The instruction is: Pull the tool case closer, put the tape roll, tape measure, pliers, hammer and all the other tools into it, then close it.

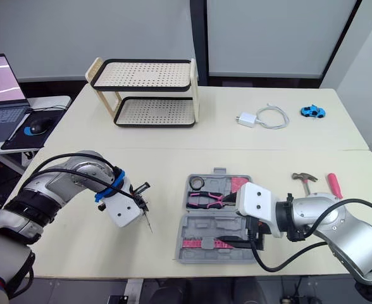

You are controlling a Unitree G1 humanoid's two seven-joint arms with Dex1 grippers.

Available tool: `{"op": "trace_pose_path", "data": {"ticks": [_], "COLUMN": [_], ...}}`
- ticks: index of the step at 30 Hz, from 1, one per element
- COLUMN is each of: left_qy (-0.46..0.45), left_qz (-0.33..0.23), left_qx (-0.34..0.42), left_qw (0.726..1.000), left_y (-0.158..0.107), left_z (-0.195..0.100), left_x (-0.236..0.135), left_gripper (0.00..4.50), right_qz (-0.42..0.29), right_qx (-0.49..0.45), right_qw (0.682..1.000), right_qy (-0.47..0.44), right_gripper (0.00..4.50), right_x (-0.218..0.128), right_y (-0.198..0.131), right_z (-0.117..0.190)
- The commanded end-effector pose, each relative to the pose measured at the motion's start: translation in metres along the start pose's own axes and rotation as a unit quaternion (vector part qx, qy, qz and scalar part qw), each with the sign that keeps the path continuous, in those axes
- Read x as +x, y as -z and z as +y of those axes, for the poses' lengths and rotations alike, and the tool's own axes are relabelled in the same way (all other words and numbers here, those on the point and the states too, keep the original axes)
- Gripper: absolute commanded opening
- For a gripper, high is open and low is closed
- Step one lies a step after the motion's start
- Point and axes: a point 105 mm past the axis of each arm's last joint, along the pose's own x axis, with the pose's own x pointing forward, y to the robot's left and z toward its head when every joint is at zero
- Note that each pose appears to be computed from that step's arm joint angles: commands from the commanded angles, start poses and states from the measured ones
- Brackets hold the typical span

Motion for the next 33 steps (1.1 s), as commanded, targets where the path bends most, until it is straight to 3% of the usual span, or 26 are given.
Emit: {"op": "trace_pose_path", "data": {"ticks": [1,6,11,17,24,27,33], "left_qy": [-0.04,-0.068,-0.116,-0.208,-0.248,-0.241,-0.239], "left_qz": [-0.011,-0.043,-0.068,-0.082,-0.084,-0.08,-0.077], "left_qx": [-0.097,-0.25,-0.404,-0.582,-0.744,-0.784,-0.825], "left_qw": [0.994,0.965,0.905,0.782,0.615,0.567,0.506], "left_y": [0.005,0.004,-0.003,-0.006,-0.007,-0.008,-0.004], "left_z": [0.001,-0.017,-0.03,-0.029,-0.032,-0.038,-0.052], "left_x": [-0.018,-0.023,-0.025,-0.026,-0.016,-0.011,-0.005], "left_gripper": [0.11,0.11,0.11,0.11,0.11,0.11,0.11], "right_qz": [-0.008,-0.009,-0.004,0.002,0.013,0.016,0.02], "right_qx": [-0.014,-0.016,-0.026,-0.03,-0.034,-0.033,-0.031], "right_qw": [1.0,1.0,1.0,0.999,0.999,0.998,0.998], "right_qy": [0.003,0.001,-0.012,-0.022,-0.036,-0.044,-0.053], "right_gripper": [4.5,4.5,4.5,4.5,4.5,4.5,4.5], "right_x": [0.0,0.002,0.003,0.002,0.001,0.001,0.004], "right_y": [-0.007,-0.009,-0.01,-0.01,-0.009,-0.009,-0.01], "right_z": [-0.001,-0.001,0.002,0.002,0.002,0.004,0.006]}}
